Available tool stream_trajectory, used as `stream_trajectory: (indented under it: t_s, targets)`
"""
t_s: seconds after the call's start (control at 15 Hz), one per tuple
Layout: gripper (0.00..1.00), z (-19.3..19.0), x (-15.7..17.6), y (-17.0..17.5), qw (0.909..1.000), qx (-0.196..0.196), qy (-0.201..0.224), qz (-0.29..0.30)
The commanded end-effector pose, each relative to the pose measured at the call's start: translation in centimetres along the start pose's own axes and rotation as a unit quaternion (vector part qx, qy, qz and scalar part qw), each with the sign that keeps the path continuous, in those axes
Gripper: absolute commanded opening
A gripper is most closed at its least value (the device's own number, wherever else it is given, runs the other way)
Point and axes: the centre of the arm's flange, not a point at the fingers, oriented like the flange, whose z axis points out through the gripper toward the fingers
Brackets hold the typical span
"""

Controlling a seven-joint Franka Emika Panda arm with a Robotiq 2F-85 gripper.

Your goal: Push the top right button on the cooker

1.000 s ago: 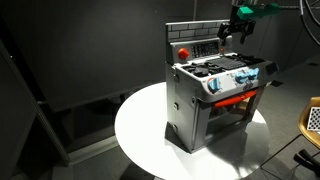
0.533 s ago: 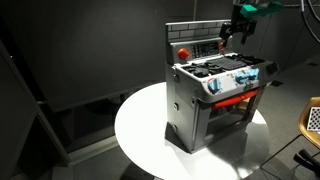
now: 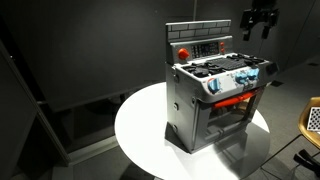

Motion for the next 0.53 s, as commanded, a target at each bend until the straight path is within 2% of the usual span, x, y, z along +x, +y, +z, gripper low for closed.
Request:
stream_trajectory:
  t_s: [0.0, 0.07, 0.13, 0.47]
  targets:
    - [1.0, -2.0, -4.9, 1.8, 0.9997, 0.004, -0.021, -0.011]
    - [1.0, -2.3, -5.7, 2.1, 0.9996, 0.005, -0.025, -0.014]
    - [1.0, -1.6, -3.1, 1.0, 0.9998, 0.0, -0.02, -0.004]
    - [1.0, -1.4, -3.4, 1.0, 0.9997, 0.0, -0.024, -0.006]
